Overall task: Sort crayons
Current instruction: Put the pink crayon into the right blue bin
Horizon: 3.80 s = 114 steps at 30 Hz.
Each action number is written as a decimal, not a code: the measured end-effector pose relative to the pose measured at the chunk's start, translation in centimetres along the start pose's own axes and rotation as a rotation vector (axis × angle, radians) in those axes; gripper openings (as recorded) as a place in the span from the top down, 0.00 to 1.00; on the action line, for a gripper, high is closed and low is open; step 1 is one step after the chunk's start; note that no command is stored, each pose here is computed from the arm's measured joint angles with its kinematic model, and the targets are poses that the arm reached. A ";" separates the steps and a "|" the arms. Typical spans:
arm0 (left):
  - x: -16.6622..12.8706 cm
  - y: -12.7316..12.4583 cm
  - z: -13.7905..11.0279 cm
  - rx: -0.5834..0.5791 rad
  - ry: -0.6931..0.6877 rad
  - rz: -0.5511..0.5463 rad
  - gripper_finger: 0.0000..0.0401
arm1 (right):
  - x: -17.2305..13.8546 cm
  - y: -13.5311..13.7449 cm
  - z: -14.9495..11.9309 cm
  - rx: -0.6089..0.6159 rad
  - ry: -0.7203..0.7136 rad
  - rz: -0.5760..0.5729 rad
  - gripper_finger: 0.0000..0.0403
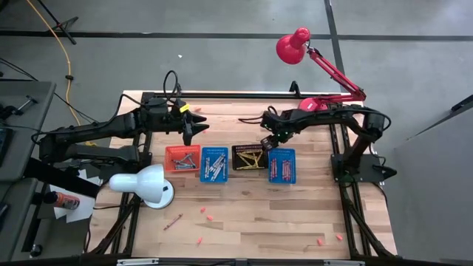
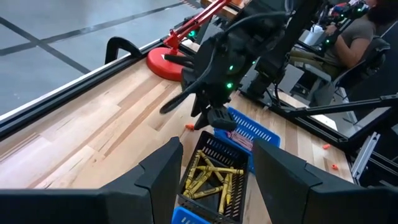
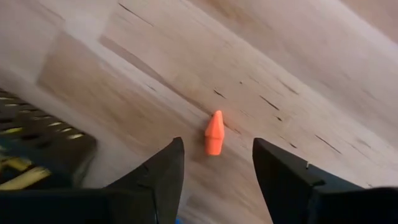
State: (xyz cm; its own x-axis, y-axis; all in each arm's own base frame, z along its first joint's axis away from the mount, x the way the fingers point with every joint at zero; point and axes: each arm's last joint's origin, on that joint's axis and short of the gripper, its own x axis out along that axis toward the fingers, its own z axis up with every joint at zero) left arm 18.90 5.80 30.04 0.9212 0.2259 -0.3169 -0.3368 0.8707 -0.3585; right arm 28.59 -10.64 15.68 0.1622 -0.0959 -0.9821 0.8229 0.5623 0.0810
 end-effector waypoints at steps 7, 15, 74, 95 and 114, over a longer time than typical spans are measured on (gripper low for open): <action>0.0 0.0 0.0 -0.001 0.000 0.002 0.55 | 1.8 0.1 0.0 0.001 0.036 -0.034 0.58; 0.0 0.0 0.0 -0.001 0.000 0.001 0.55 | 2.1 0.1 0.1 0.004 0.035 -0.055 0.69; 0.0 0.2 -0.5 -0.001 0.040 0.041 0.55 | -19.8 3.3 -5.3 -0.485 -0.912 0.623 1.00; 0.0 0.2 -0.3 -0.008 0.021 0.037 0.55 | -19.8 4.7 -5.1 -0.486 -0.966 0.675 1.00; -3.2 -1.8 4.3 -0.023 -0.479 -0.176 0.55 | -1.7 9.9 4.5 -0.145 -0.852 0.760 1.00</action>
State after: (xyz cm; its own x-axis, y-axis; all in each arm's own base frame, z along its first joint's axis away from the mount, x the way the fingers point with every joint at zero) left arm 17.42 5.40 35.50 0.9484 0.2568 0.1858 -0.1682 0.9046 -0.3916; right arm 38.90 -8.66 18.96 0.9506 -0.1842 -0.2498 0.2933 0.7968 0.5284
